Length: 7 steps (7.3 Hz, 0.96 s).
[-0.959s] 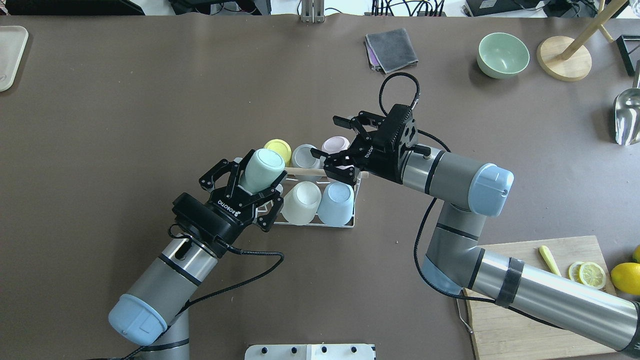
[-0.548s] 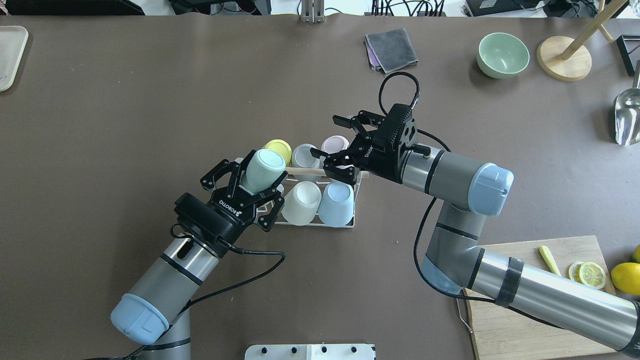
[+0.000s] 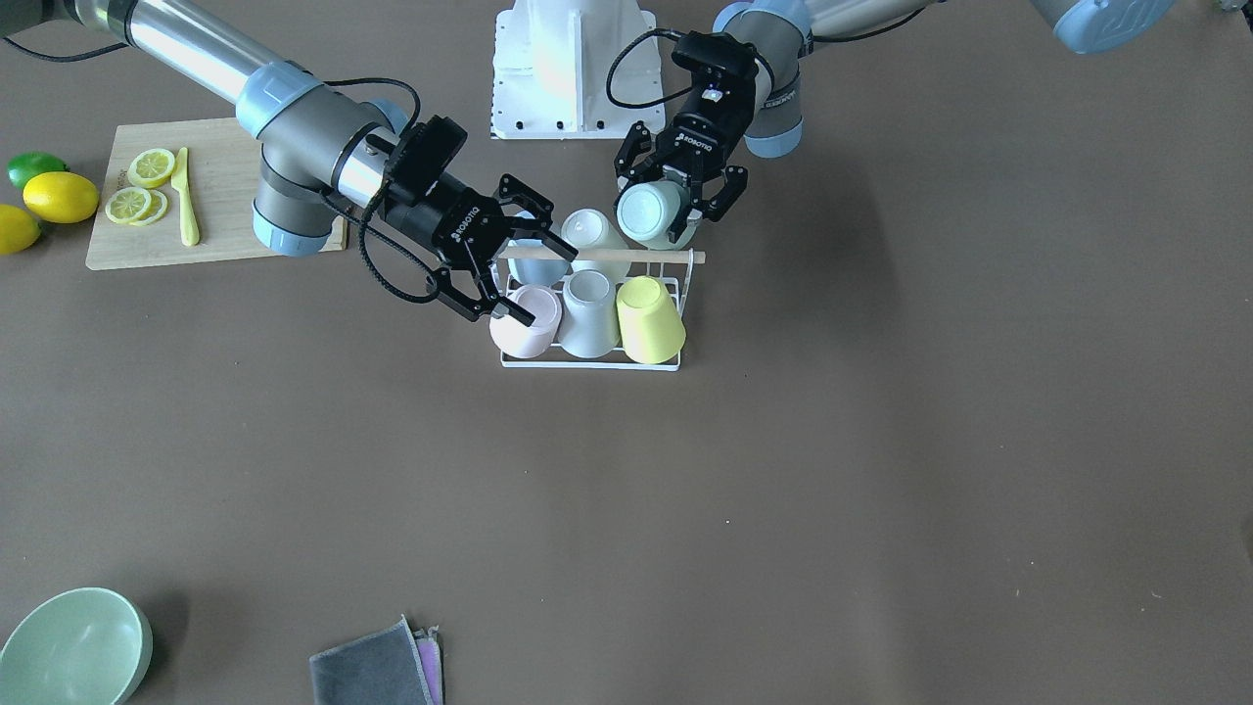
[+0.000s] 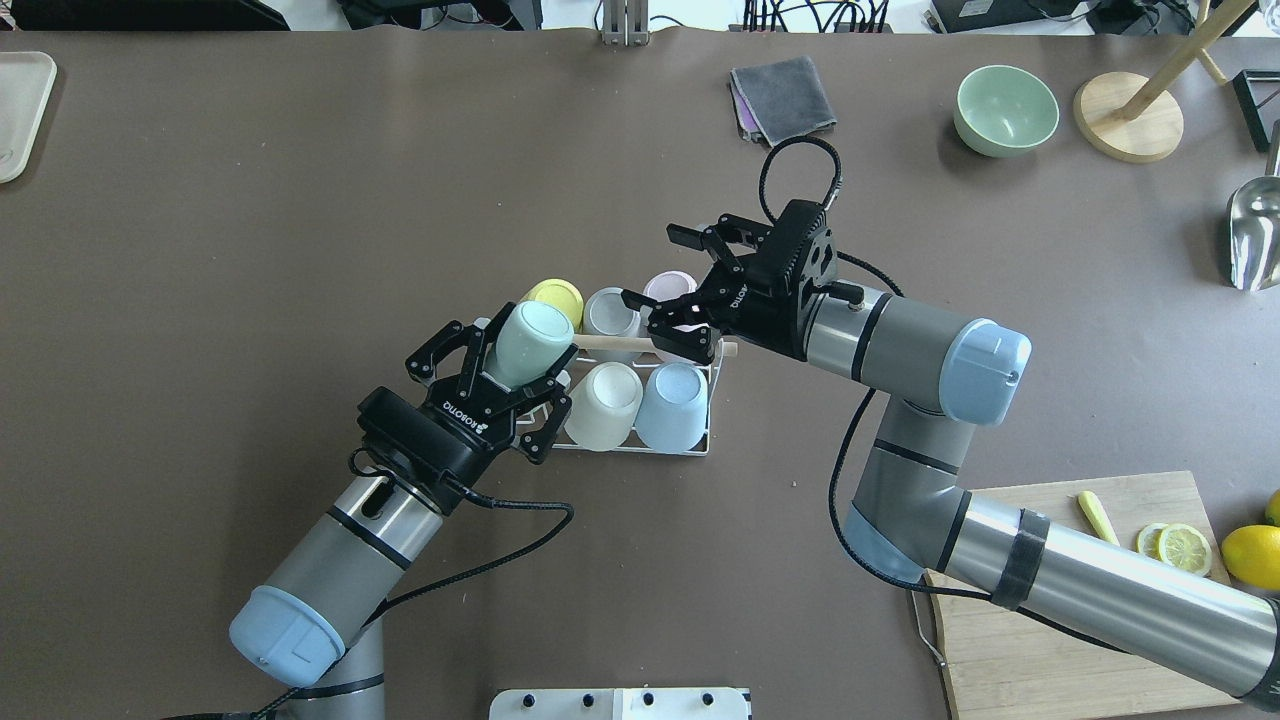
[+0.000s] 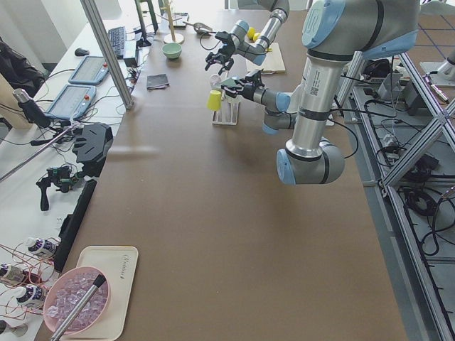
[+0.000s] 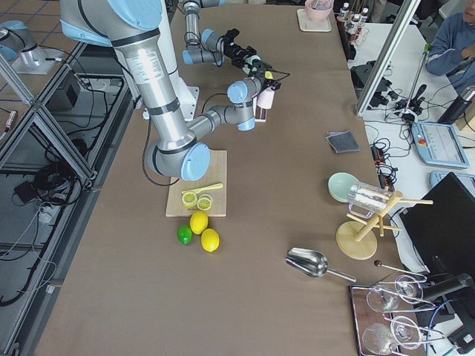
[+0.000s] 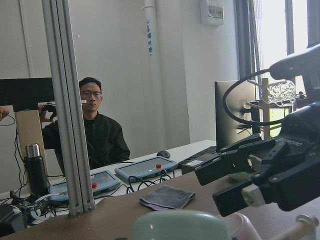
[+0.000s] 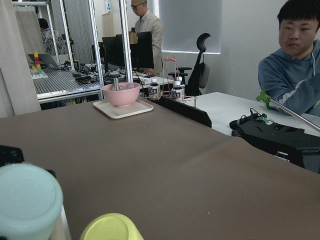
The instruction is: Place cup on cup holder
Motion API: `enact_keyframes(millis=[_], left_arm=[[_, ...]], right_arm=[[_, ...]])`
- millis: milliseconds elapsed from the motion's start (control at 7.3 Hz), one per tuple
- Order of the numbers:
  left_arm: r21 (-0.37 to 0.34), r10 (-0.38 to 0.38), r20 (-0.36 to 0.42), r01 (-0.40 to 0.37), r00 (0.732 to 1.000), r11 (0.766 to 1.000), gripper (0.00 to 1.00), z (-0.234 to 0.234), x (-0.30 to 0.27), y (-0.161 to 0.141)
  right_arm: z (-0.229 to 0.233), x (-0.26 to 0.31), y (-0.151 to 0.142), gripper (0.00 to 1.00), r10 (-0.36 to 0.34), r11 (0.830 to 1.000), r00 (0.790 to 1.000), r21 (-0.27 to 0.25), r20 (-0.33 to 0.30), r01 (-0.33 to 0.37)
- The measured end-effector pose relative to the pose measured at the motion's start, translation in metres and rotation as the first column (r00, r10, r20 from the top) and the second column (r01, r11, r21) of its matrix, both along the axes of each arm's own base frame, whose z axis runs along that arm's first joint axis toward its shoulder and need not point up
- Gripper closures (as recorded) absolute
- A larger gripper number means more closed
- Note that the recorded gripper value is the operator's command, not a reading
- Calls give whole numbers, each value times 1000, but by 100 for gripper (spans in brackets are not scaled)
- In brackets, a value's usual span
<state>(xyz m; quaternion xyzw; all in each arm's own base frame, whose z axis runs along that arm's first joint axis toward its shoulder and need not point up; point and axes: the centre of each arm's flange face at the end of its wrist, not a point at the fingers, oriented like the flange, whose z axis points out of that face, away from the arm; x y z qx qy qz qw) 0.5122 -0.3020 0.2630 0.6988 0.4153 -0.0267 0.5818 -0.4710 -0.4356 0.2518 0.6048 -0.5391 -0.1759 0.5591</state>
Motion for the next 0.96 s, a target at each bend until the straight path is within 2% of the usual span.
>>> enact_keyframes(millis=[137, 274, 411, 685, 822, 959], left_arm=[[0, 0, 0, 0, 1000, 1000, 60, 0, 0, 0], [0, 0, -3, 0, 1000, 1000, 10, 1, 0, 0], [1, 0, -6, 0, 1000, 1000, 2, 2, 0, 0], [3, 1, -20, -1, 1000, 1000, 2, 5, -1, 1], [5, 3, -28, -3, 1000, 1000, 2, 9, 0, 2], [7, 3, -38, -3, 999, 1000, 2, 10, -1, 2]], right_arm=[[-12, 7, -5, 14, -14, 1000, 999, -11, -34, 13], [-24, 17, -10, 14, -31, 999, 997, -24, -71, 29], [-32, 29, -18, 14, -56, 998, 992, -41, -114, 51], [-38, 63, -46, 13, -151, 986, 965, -96, -213, 133], [-37, 79, -58, 11, -217, 972, 943, -147, -252, 184], [-40, 93, -67, 8, -292, 946, 911, -229, -291, 230]])
